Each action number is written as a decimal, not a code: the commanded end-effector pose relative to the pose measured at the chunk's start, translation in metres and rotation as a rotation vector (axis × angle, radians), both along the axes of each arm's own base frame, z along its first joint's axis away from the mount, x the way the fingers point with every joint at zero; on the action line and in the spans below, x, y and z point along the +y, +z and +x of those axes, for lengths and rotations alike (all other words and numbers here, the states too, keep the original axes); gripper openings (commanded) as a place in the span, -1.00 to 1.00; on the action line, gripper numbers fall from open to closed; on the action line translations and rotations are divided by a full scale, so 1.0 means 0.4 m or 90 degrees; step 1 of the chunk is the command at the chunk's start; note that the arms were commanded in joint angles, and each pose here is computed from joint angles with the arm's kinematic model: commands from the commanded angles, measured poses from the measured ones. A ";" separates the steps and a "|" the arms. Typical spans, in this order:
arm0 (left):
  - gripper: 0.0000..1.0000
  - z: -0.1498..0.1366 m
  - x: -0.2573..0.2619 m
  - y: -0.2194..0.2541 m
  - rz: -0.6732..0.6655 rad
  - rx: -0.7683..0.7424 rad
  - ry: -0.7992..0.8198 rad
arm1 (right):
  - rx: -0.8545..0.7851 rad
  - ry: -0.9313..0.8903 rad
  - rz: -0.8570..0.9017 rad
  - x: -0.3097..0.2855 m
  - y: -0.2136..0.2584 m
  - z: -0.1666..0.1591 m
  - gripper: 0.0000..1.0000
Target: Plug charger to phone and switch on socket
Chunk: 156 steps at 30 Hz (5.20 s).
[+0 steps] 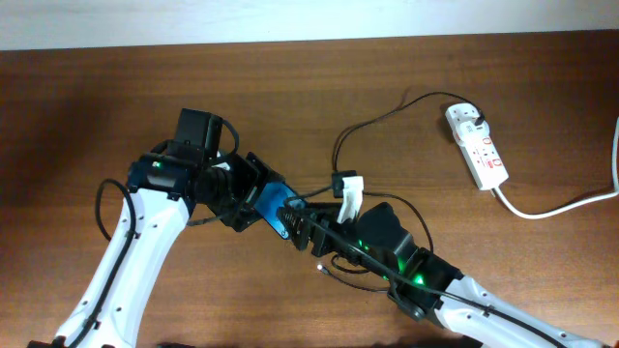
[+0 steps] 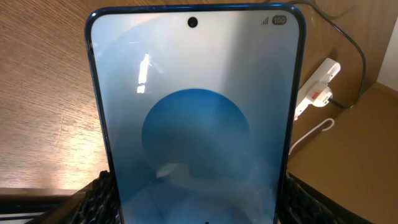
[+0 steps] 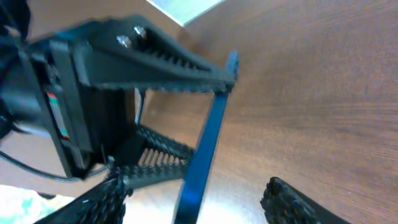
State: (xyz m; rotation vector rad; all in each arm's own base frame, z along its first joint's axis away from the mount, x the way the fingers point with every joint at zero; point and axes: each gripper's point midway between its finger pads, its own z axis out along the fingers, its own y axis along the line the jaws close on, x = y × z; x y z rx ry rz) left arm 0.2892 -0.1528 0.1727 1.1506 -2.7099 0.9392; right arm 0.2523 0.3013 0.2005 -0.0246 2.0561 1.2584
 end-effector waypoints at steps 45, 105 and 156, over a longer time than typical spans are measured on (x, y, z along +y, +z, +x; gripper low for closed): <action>0.99 -0.074 0.117 0.205 0.187 -0.343 -0.155 | 0.506 -0.058 0.306 -0.005 -0.036 0.044 -0.91; -1.00 -0.007 0.064 0.085 -0.159 -0.118 0.347 | 0.548 0.114 0.367 0.040 0.074 -0.033 -0.77; -1.00 -0.152 0.252 -0.089 0.278 -0.183 -0.048 | 0.363 0.173 -0.603 -0.245 -0.601 -0.264 -0.18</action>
